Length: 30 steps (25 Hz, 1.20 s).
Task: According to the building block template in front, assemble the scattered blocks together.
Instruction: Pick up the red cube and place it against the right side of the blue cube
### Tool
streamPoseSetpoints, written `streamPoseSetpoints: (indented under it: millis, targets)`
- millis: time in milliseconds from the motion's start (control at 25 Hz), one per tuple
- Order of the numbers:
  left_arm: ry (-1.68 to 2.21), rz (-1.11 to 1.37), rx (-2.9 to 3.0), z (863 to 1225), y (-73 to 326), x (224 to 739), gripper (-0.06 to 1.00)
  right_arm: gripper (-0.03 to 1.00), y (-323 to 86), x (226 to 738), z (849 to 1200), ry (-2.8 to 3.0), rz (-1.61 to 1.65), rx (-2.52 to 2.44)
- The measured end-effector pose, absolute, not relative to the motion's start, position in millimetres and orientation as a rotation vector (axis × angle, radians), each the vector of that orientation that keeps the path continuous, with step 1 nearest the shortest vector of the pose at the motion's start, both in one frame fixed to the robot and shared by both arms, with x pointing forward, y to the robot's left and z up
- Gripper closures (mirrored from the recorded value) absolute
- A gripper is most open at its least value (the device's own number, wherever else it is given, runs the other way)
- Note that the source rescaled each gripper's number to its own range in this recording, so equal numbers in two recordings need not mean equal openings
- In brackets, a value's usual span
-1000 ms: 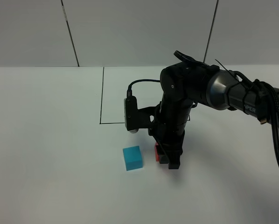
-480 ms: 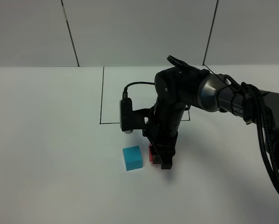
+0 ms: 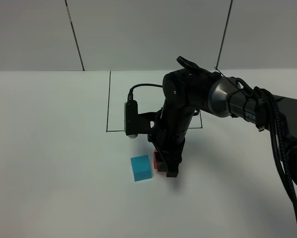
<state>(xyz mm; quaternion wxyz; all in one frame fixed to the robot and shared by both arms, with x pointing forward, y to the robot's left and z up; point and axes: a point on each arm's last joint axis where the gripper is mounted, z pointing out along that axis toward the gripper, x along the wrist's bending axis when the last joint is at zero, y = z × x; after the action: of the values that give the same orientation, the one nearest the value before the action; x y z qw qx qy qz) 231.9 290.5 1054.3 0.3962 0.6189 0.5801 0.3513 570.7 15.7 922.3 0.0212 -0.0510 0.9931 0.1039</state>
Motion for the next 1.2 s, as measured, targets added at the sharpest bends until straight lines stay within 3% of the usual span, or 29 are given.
streamPoseSetpoints:
  millis: [520, 800, 1200]
  targets:
    - [1.47, 0.89, 1.568, 1054, 291, 232, -0.06, 0.97, 17, 570, 920, 3.093, 0.347, -0.157]
    - [1.47, 0.89, 1.568, 1054, 291, 232, -0.06, 0.97, 18, 569, 895, 3.146, 0.302, -0.158]
    - [1.47, 0.89, 1.568, 1054, 291, 232, -0.06, 0.97, 21, 571, 890, 3.134, 0.346, -0.136]
